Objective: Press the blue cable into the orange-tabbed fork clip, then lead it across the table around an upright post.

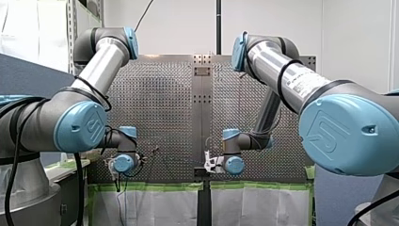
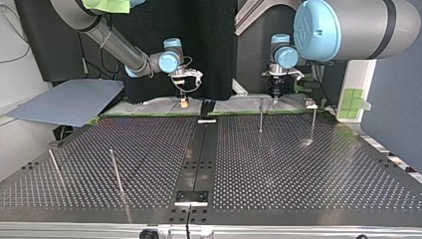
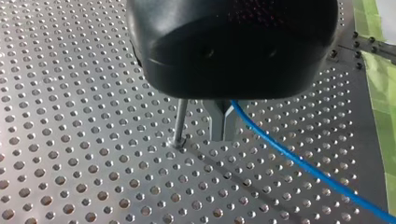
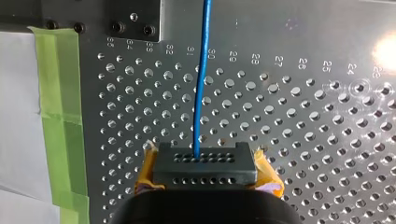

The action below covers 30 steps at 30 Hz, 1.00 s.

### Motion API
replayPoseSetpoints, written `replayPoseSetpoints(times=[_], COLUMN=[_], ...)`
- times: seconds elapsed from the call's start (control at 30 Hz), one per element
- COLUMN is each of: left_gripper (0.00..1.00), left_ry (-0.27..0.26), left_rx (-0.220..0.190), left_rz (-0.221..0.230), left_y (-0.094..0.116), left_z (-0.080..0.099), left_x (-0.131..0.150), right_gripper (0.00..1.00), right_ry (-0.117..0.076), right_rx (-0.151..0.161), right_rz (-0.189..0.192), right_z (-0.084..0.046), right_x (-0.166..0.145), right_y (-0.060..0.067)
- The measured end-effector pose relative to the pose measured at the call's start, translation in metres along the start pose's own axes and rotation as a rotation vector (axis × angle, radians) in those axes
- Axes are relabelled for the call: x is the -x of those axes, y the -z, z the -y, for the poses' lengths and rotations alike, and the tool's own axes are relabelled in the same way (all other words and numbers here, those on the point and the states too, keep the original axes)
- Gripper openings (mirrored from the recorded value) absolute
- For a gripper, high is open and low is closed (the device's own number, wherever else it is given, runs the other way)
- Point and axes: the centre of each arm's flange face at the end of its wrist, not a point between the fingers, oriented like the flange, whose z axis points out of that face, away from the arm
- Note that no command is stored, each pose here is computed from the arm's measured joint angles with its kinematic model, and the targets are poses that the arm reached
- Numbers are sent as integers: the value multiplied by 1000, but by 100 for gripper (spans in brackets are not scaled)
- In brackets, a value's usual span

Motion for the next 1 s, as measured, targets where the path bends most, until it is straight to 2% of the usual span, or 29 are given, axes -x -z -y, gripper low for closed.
replayPoseSetpoints(times=[0.17,0.4,0.6,0.73,0.9,1.0], left_gripper=[0,0,0,0,0,0], left_ry=[0,1,15,26,4,-19], left_rx=[-1,-10,-32,-36,-1,29], left_rz=[14,74,106,109,90,74], left_y=[-2,-10,-14,-14,-12,-10], left_z=[-1,0,7,7,2,-1], left_x=[2,22,42,46,45,43], right_gripper=[0,0,0,0,0,0], right_ry=[21,37,39,39,63,70], right_rx=[-4,-15,-15,-10,-19,-26], right_rz=[16,36,41,50,57,57], right_z=[2,8,9,5,11,15], right_x=[-2,-1,-1,0,0,0], right_y=[-1,2,3,3,5,6])
